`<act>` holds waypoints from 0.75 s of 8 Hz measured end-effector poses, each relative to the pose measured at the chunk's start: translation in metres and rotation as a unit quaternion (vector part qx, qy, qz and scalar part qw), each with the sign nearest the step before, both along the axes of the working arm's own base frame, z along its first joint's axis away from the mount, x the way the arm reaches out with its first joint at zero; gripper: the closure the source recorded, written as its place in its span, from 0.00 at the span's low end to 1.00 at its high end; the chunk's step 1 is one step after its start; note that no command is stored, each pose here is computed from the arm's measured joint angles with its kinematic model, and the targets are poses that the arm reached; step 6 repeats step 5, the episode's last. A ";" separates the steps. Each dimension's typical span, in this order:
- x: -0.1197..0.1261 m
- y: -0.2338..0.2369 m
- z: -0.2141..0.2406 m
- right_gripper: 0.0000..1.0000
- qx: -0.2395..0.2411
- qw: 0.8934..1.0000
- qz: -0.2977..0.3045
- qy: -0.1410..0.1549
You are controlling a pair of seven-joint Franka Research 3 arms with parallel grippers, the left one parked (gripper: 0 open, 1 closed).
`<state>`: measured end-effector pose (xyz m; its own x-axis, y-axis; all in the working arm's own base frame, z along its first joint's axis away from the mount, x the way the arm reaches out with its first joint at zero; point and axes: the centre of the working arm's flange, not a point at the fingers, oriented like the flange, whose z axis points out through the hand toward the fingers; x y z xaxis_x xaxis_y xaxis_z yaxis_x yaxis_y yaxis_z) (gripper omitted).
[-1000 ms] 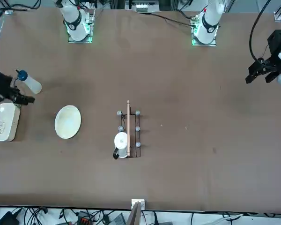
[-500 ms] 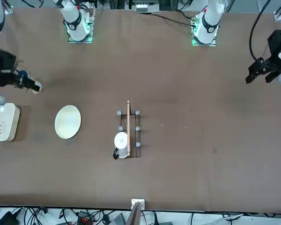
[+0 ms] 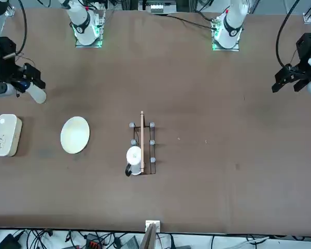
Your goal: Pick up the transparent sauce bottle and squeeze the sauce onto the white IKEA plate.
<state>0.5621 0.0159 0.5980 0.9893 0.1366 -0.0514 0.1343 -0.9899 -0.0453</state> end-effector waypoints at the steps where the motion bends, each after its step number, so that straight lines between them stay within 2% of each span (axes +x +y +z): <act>1: -0.003 0.002 0.004 0.00 -0.001 1.000 -0.008 -0.003; 6: -0.012 -0.009 0.016 0.00 -0.002 1.000 -0.027 -0.013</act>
